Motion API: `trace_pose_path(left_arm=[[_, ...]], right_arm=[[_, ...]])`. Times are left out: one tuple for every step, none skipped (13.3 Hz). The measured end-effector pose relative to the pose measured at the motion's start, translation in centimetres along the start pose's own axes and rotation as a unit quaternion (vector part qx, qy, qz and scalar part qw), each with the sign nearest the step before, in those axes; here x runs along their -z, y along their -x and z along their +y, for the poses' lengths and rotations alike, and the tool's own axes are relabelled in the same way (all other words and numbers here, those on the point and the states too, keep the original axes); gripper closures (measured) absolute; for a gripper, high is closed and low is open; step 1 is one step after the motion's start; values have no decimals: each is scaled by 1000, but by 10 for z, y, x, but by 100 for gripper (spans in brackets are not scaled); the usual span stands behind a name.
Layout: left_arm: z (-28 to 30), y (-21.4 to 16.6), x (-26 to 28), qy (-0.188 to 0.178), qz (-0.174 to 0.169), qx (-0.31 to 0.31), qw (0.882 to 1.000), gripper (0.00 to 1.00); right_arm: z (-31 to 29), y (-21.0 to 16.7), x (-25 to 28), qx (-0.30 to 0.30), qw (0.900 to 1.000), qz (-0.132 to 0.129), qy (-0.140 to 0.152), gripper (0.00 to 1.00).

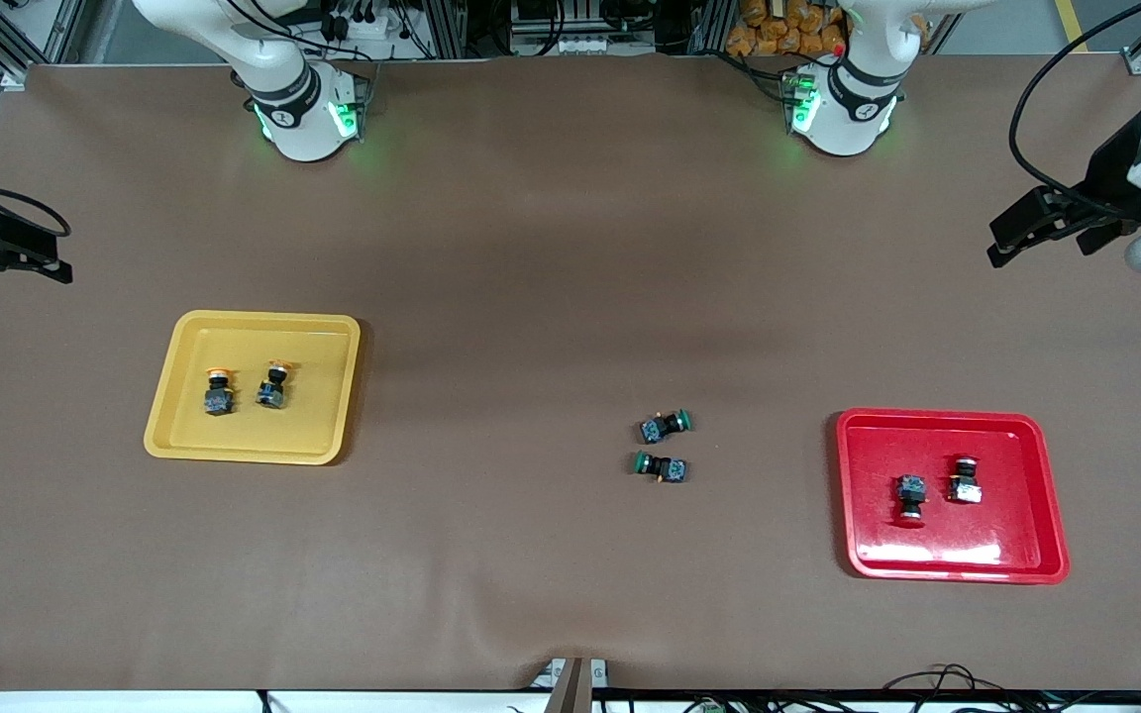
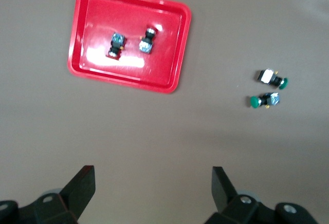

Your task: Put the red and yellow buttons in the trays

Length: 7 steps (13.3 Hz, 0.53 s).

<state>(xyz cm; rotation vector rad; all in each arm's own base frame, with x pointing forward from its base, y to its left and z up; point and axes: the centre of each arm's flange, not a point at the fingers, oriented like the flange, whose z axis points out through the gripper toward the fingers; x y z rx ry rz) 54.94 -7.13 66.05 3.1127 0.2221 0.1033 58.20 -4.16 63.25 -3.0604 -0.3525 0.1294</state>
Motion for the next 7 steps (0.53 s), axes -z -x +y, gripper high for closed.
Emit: trace_pose_path(left_arm=[[0, -1, 2, 1, 3, 0, 1000, 0], [0, -2, 2, 2, 5, 1, 1000, 0], [0, -3, 2, 2, 7, 1, 1000, 0], [0, -4, 2, 3, 8, 1, 1000, 0], [0, -5, 3, 3, 10, 1, 1000, 0], [0, -5, 3, 3, 11, 1, 1000, 0], [0, -5, 3, 4, 11, 1, 1000, 0]], right_arm=[[1, 1, 1, -1, 1000, 1, 0, 0], [1, 1, 1, -1, 1000, 2, 1, 0], [1, 1, 1, -1, 1000, 2, 1, 0], [2, 1, 1, -2, 1000, 3, 1, 0], [2, 1, 2, -2, 1000, 4, 2, 0], [4, 1, 2, -4, 1000, 5, 2, 0], [7, 1, 2, -6, 1000, 7, 1, 0]])
